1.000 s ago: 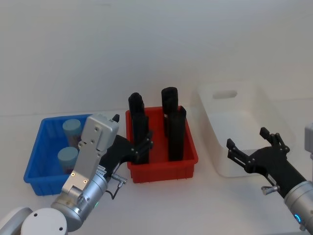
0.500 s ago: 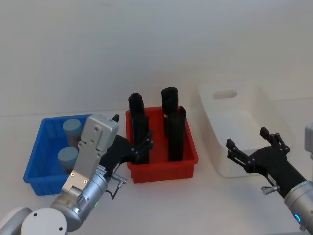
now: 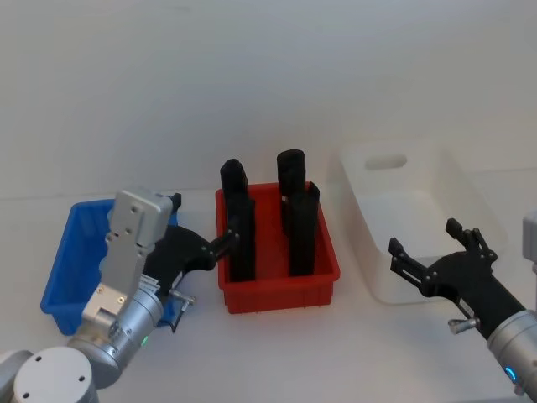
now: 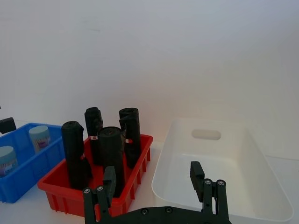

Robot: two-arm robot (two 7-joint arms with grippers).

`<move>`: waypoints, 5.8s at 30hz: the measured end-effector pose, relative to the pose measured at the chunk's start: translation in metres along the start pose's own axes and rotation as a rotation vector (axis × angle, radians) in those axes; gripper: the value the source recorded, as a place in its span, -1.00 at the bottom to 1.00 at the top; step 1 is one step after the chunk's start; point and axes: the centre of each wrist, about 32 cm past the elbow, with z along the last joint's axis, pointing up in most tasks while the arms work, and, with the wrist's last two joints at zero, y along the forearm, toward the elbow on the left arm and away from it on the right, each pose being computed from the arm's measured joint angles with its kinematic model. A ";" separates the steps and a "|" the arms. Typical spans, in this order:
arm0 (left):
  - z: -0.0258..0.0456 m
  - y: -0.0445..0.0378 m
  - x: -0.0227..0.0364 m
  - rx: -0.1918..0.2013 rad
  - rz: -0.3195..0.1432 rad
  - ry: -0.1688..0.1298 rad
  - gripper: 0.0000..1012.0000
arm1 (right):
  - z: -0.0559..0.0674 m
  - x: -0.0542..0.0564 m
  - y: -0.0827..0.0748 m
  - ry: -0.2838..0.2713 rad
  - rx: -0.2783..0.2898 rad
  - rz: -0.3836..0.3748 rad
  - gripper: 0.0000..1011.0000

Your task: Pick the cotton swabs from the blue box and place them into the white box.

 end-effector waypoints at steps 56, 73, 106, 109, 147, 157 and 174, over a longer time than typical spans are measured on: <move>-0.0432 -0.0134 0.0984 0.383 0.177 0.130 0.98 | 0.000 0.000 0.000 0.000 0.000 0.000 0.98; -0.0554 -0.0169 0.1111 0.417 0.163 0.181 0.87 | 0.000 0.000 0.000 0.000 0.000 0.000 0.98; -0.0375 -0.0171 0.1131 0.368 0.115 0.146 0.32 | 0.000 0.000 0.000 0.000 0.000 0.000 0.98; -0.0370 -0.0173 0.1128 0.371 0.110 0.147 0.32 | 0.000 0.000 0.000 0.000 0.000 0.000 0.98; -0.0307 -0.0247 0.1107 0.256 0.094 0.087 0.32 | 0.000 0.000 0.000 0.000 0.000 0.000 0.98; -0.0277 -0.0317 0.1115 0.215 0.048 0.078 0.32 | 0.000 0.000 0.000 0.000 0.000 0.000 0.98; -0.0179 -0.0457 0.1110 0.167 -0.130 0.077 0.32 | 0.000 0.000 0.000 0.000 0.000 0.000 0.98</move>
